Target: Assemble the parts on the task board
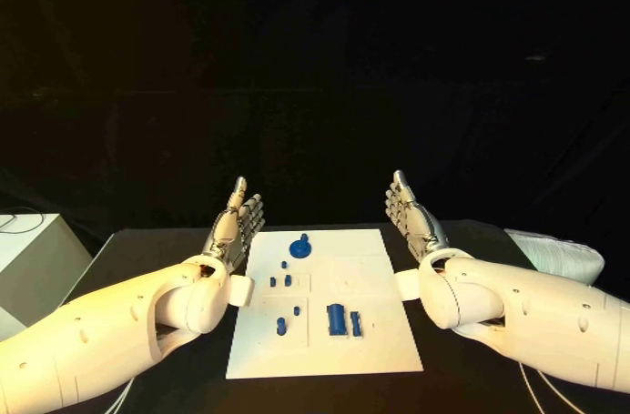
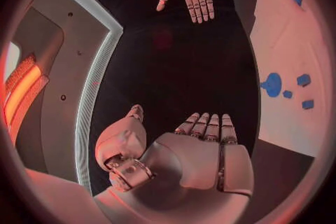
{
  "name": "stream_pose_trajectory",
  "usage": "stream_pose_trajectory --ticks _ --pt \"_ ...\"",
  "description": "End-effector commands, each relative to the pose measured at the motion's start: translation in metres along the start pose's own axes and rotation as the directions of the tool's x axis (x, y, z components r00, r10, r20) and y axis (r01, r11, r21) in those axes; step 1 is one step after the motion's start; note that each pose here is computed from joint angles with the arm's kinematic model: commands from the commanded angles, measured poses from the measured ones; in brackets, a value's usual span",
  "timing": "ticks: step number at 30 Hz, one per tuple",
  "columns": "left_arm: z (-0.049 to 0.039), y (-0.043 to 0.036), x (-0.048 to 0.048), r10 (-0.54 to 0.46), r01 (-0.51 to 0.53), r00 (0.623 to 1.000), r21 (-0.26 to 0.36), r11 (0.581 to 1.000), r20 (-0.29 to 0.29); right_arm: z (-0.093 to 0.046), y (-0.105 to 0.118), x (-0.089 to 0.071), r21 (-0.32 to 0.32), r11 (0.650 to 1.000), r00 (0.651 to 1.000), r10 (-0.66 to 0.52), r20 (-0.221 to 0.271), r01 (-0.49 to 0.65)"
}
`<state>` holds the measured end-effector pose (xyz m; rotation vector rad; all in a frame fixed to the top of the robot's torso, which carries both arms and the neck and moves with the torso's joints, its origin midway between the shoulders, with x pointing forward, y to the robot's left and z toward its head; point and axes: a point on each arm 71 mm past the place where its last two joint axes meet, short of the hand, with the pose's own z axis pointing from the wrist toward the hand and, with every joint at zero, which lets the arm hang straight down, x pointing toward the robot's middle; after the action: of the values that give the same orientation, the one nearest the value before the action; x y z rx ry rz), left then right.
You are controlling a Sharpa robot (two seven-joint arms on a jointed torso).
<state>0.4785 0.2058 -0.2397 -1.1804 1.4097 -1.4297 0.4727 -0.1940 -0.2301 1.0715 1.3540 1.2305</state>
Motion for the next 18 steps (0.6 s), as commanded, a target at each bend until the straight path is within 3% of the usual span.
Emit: stream_pose_trajectory --ticks 1,8,18 --pt "-0.004 -0.0095 0.0012 0.015 -0.026 0.983 0.056 0.998 0.185 -0.007 0.004 -0.001 -0.012 0.996 0.991 0.085 0.107 -0.084" --pt "-0.012 -0.0128 0.0162 0.054 -0.068 0.971 0.054 0.996 0.234 -0.011 0.006 0.002 -0.01 0.994 0.987 0.108 0.116 -0.108" --pt "-0.0135 -0.0132 0.0185 0.061 -0.076 0.968 0.053 0.996 0.242 -0.011 0.006 0.002 -0.01 0.994 0.987 0.108 0.116 -0.108"
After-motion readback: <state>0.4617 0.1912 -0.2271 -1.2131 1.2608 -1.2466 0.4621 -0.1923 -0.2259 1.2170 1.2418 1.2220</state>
